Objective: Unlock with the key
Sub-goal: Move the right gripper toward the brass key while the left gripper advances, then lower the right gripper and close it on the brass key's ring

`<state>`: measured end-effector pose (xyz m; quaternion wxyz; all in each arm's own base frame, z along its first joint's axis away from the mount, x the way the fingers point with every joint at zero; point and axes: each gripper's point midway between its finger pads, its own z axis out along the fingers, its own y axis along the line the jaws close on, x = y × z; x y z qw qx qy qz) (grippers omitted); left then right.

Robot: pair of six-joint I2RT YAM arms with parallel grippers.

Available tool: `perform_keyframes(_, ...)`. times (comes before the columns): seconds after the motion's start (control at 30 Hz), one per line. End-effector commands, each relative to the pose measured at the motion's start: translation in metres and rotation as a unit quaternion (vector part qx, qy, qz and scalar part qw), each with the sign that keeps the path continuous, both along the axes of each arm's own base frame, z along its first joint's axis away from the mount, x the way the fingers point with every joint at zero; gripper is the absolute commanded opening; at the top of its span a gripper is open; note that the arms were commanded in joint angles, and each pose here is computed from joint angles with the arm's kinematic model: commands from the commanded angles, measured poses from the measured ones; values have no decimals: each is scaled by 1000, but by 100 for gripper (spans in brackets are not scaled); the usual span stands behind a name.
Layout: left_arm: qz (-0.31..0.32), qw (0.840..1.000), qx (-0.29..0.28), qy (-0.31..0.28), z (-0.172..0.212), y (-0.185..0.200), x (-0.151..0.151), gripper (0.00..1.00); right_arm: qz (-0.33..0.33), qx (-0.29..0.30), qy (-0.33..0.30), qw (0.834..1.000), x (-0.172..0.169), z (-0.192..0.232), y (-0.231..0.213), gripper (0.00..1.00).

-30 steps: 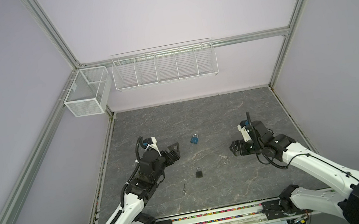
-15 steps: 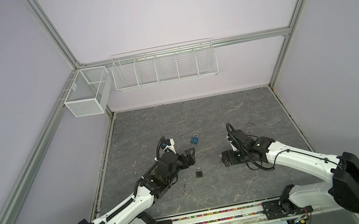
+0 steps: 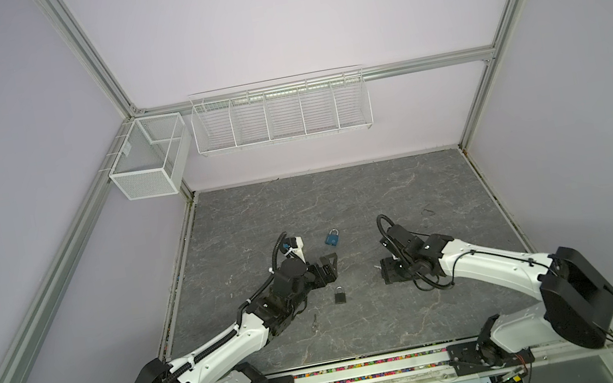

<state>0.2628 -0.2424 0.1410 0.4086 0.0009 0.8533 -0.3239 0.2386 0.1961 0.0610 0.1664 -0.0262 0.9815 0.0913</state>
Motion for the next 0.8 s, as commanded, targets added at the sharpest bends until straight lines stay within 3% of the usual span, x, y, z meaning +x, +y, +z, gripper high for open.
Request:
perform_keyframes(0.0,-14,1000,-3,-6,9,-8,1,99,-11,-12,-20,1000,14,2,2,58)
perform_keyframes(0.4,-9,1000,9,-6,10,-5,2,99,1,-41,-20,999,36,-17,2,40)
perform_keyframes(0.77,-9,1000,11,-1,7,-8,4,99,11,-46,-14,999,40,-31,1,32)
